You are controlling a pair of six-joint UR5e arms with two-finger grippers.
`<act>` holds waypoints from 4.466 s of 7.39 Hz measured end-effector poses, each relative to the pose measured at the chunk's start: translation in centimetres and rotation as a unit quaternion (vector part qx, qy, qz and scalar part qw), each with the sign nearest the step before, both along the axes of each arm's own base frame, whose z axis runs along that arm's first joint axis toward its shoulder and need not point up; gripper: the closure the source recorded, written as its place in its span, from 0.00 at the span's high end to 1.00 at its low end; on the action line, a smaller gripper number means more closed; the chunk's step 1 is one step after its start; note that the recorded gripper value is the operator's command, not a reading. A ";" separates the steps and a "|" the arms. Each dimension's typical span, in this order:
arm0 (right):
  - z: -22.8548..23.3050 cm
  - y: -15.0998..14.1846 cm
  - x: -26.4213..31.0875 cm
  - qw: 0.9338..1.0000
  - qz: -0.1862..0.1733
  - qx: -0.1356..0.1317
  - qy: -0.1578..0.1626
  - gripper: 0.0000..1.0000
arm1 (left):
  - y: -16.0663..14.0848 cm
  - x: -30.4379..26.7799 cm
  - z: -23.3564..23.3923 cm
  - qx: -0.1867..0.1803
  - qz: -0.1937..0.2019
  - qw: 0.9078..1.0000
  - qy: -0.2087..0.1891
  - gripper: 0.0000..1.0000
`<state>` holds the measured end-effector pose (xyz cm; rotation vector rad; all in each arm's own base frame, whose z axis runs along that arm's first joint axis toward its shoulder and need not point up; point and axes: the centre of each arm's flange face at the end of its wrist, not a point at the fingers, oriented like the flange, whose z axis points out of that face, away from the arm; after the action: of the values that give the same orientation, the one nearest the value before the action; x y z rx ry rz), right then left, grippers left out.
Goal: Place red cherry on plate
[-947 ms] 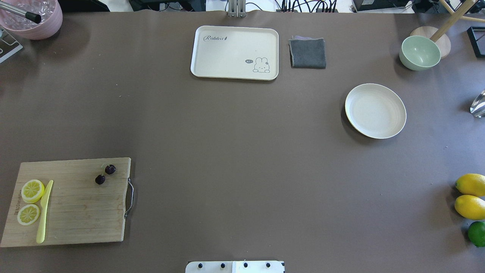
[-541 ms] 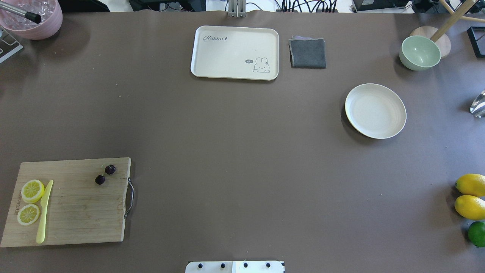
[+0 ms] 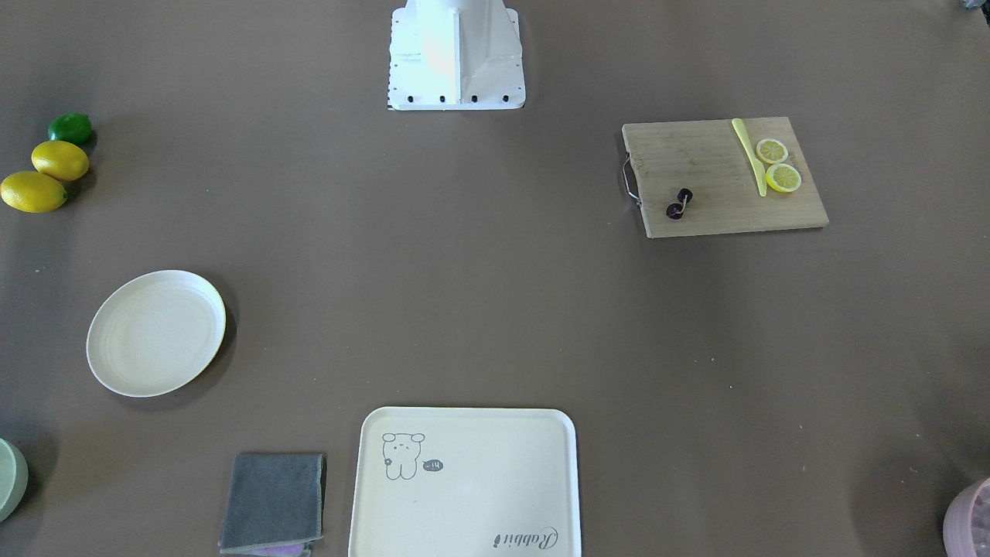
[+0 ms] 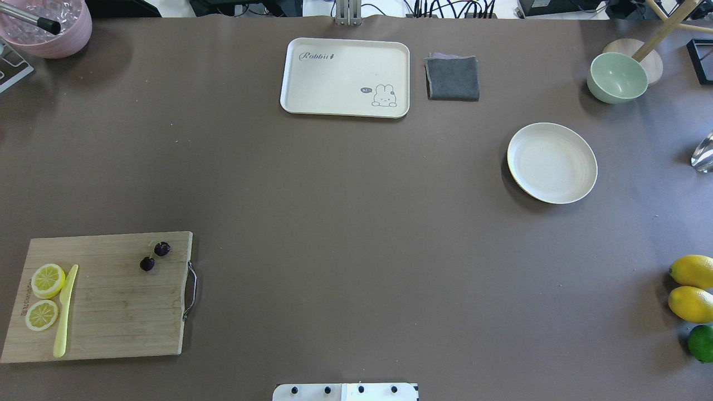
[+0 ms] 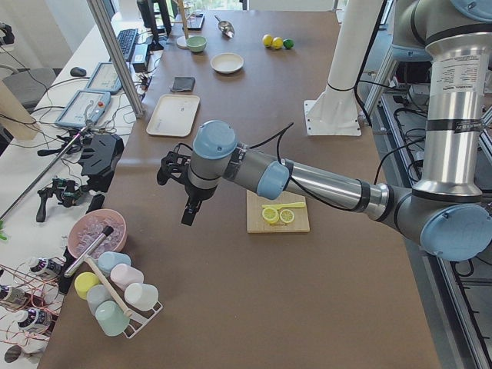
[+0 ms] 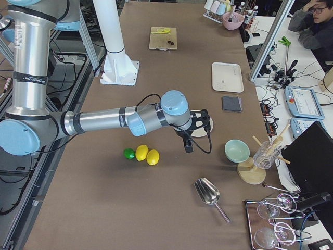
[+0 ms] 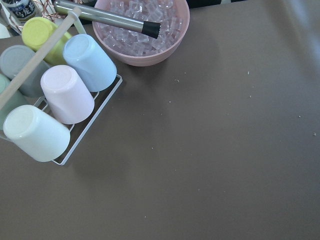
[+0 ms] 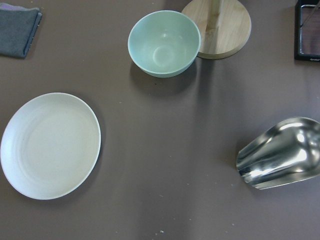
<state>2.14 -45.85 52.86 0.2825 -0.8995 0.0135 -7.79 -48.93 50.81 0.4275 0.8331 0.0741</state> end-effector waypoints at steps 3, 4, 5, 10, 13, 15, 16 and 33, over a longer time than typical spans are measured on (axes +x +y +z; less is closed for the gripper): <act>1.0 -2.8 -10.8 0.999 0.040 -0.035 -0.003 0.96 | 0.6 1.7 0.7 0.026 0.018 0.999 0.003 0.98; 2.2 -3.9 -14.9 0.997 0.057 -0.043 -0.009 0.90 | 1.0 1.9 1.0 0.029 0.019 0.999 0.003 0.98; 3.3 -4.6 -18.4 0.996 0.073 -0.049 -0.013 0.75 | 1.4 1.9 1.4 0.033 0.020 0.999 0.003 0.98; 6.3 -2.4 -27.2 0.990 0.112 -0.077 -0.030 0.07 | 2.1 1.9 1.9 0.037 0.020 0.999 0.003 0.98; 6.3 -1.6 -27.7 0.987 0.125 -0.096 -0.039 0.00 | 2.6 1.9 2.3 0.040 0.020 0.999 0.003 0.98; 4.3 -1.7 -27.8 0.983 0.136 -0.105 -0.059 0.00 | 2.8 1.9 2.4 0.043 0.019 0.999 0.003 0.98; 1.2 -1.9 -28.2 0.980 0.144 -0.110 -0.082 0.00 | 2.8 1.9 2.3 0.044 0.019 0.999 0.004 0.98; -28.3 -2.7 -44.3 0.986 0.132 -0.092 -0.049 1.00 | 2.7 11.2 -1.2 -0.009 0.019 0.996 0.082 0.98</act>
<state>-42.13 -48.58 24.51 0.2289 -0.9471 0.3569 3.41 -46.24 49.61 0.4053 1.0035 0.0672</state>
